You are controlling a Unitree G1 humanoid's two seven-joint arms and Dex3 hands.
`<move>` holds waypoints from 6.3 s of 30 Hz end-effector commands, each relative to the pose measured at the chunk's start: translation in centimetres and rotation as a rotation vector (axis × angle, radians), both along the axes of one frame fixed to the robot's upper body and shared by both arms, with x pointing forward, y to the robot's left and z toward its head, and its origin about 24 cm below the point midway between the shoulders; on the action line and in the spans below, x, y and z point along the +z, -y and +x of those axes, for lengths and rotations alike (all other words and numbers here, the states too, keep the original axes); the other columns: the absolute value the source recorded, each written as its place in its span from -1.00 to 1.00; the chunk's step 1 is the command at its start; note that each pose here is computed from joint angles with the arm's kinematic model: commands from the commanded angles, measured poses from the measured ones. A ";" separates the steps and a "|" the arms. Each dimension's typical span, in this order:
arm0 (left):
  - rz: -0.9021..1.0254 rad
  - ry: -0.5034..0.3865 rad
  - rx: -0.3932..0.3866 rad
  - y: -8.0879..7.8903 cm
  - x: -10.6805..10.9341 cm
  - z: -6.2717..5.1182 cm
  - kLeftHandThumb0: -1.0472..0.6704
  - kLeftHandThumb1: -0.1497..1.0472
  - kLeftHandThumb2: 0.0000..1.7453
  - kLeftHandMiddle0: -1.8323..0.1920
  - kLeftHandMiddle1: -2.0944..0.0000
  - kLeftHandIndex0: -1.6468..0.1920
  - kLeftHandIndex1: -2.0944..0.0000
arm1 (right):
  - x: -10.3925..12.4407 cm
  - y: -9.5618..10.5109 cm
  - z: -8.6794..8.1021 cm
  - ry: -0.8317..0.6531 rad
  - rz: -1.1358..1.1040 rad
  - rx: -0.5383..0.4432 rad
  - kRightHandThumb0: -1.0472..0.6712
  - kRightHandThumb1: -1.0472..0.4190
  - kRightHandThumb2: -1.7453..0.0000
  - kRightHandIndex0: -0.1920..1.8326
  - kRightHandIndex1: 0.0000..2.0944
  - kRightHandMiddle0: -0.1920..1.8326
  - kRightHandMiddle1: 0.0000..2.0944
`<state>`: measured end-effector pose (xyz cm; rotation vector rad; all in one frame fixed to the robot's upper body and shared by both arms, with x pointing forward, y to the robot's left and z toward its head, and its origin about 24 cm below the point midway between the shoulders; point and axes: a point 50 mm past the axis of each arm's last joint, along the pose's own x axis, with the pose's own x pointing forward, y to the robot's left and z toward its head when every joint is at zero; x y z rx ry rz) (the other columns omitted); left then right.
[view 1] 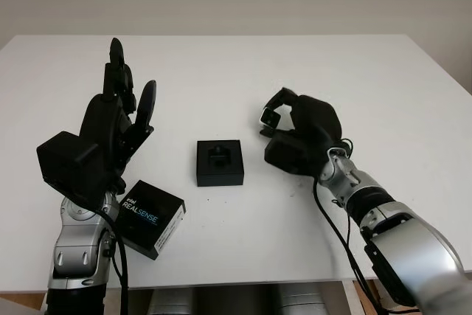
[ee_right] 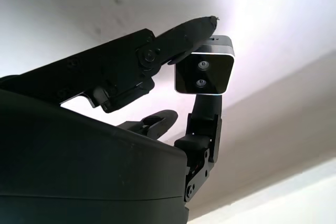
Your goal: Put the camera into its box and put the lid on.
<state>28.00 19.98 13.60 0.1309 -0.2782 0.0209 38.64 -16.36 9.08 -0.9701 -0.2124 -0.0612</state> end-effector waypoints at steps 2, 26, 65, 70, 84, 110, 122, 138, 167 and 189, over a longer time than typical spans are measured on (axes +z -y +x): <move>-0.011 0.009 -0.006 0.1 0.1 0.2 -0.73 1.00 -0.45 1.00 1.00 1.00 1.00 | 3.0 0.3 0.8 0.067 0.071 0.034 -0.26 -0.90 0.94 -0.34 -0.97 -0.38 0.34; -0.004 0.007 0.001 0.1 0.2 0.1 -0.73 1.00 -0.42 1.00 1.00 1.00 1.00 | 6.2 -1.5 -0.2 -0.122 0.071 0.489 -0.35 -0.96 0.94 -0.50 -0.96 -0.26 0.36; -0.010 0.003 0.002 0.5 -0.1 0.0 -0.74 1.00 -0.40 1.00 1.00 1.00 1.00 | 4.2 -6.9 -5.2 -0.148 -0.010 0.419 -0.29 -0.97 0.94 -0.41 -0.92 -0.43 0.53; -0.021 0.004 0.003 0.5 -0.1 0.1 -0.73 1.00 -0.40 1.00 1.00 1.00 1.00 | 4.1 -7.1 -5.3 -0.164 -0.029 0.432 -0.30 -0.97 0.94 -0.40 -0.92 -0.43 0.53; -0.029 0.005 0.011 0.6 -0.1 0.0 -0.74 1.00 -0.42 1.00 1.00 1.00 1.00 | 3.8 -7.6 -5.1 -0.237 -0.110 0.482 -0.33 -0.99 0.94 -0.41 -0.94 -0.45 0.58; -0.027 0.006 0.003 0.7 -0.1 -0.1 -0.77 1.00 -0.44 1.00 1.00 1.00 1.00 | 2.7 -7.5 -4.8 -0.185 -0.242 0.467 -0.29 -0.95 0.94 -0.38 -0.93 -0.44 0.62; -0.038 0.001 0.005 0.9 -0.2 0.0 -0.77 1.00 -0.44 1.00 1.00 1.00 1.00 | 2.3 -7.6 -5.0 -0.140 -0.229 0.500 -0.31 -0.92 0.94 -0.34 -0.93 -0.38 0.55; -0.023 0.003 0.012 1.0 -0.3 -0.1 -0.75 1.00 -0.43 1.00 1.00 1.00 1.00 | 2.1 -7.9 -5.1 -0.178 -0.232 0.498 -0.29 -0.91 0.94 -0.34 -0.93 -0.41 0.49; -0.034 0.006 0.014 1.2 -0.3 0.0 -0.72 1.00 -0.45 1.00 1.00 1.00 0.99 | 2.7 -7.6 -5.7 -0.204 -0.285 0.531 -0.57 -0.86 0.94 -0.75 -0.97 -0.64 -0.70; -0.031 0.003 0.014 1.0 -0.3 -0.1 -0.72 1.00 -0.44 1.00 1.00 1.00 1.00 | 3.8 -4.0 -6.8 0.090 -0.182 0.536 -0.41 -0.96 0.95 -0.39 -0.85 -0.55 -0.28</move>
